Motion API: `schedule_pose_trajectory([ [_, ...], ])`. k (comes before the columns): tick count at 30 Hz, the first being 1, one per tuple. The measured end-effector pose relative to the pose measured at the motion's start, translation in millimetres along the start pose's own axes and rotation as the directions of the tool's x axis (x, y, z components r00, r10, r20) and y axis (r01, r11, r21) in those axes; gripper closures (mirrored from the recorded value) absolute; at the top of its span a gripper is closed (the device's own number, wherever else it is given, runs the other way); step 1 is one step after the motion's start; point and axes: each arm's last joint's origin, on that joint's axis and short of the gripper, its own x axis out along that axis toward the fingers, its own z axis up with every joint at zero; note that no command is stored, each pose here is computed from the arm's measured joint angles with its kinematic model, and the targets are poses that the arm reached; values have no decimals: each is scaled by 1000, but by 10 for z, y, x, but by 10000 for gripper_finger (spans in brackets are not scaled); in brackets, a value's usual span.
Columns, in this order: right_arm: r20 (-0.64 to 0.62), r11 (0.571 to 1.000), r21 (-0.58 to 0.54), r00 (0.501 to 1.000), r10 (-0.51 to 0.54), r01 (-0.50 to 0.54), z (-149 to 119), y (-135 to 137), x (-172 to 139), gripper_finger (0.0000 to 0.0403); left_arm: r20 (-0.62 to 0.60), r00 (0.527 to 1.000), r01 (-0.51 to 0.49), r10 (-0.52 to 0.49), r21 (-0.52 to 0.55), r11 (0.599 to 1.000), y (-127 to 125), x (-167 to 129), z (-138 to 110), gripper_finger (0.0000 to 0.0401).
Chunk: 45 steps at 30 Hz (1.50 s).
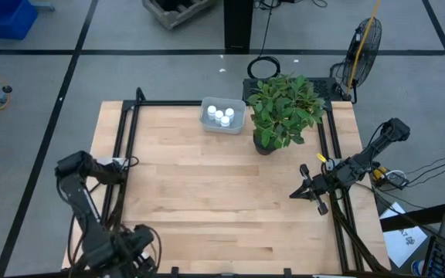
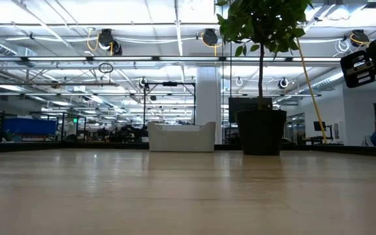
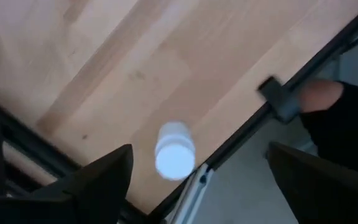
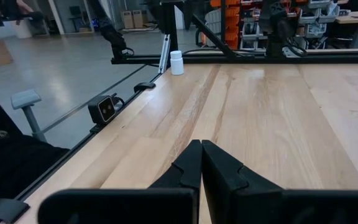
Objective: Pick and place pill bottles into a basket
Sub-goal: Put the white pill bottle into the gray bin
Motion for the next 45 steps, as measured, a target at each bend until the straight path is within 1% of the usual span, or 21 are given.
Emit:
schedule_pose_trajectory([
  [4, 0, 1000, 0, 1000, 0, 0, 0, 0, 0, 399, -1, 999, -35, 35, -17, 999, -12, 110, -183, 44],
  [8, 0, 1000, 0, 1000, 0, 0, 0, 0, 0, 399, 44, 999, 25, -23, -31, 999, -39, 138, -314, 58],
  [14, 0, 1000, 0, 1000, 0, 0, 0, 0, 0, 399, 40, 999, 10, -7, -75, 997, 13, 134, -415, 70],
  [18, -1, 1000, -1, 1000, 0, 0, -2, 0, 0, 399, 47, 999, -18, 23, -103, 995, 84, 241, -487, 72],
  [20, 0, 1000, 0, 1000, 0, 0, 0, 0, 0, 399, 17, 1000, -15, 17, -113, 994, 93, 345, -518, 71],
  [23, 0, 1000, 0, 1000, 0, 0, 0, 0, 0, 399, -12, 1000, -4, 3, -119, 993, 101, 508, -538, 72],
  [26, 0, 1000, 0, 1000, 0, 0, -1, 0, 0, 399, 4, 1000, 23, -23, -97, 995, 100, 616, -521, 78],
  [30, 0, 1000, 0, 1000, 0, 0, 0, 0, 0, 399, -9, 1000, -14, 13, -97, 995, 152, 723, -500, 84],
  [34, 0, 1000, -1, 1000, 0, 0, 0, 0, 0, 399, -25, 1000, -12, 10, -95, 995, 170, 791, -509, 92],
  [38, 0, 1000, 0, 1000, 0, 0, 0, 0, 0, 399, -30, 1000, 6, -9, -82, 997, 159, 813, -511, 116],
  [45, 0, 1000, 0, 1000, 0, 0, -1, 0, 0, 399, -13, 1000, 11, -12, -68, 998, 160, 814, -507, 189],
])
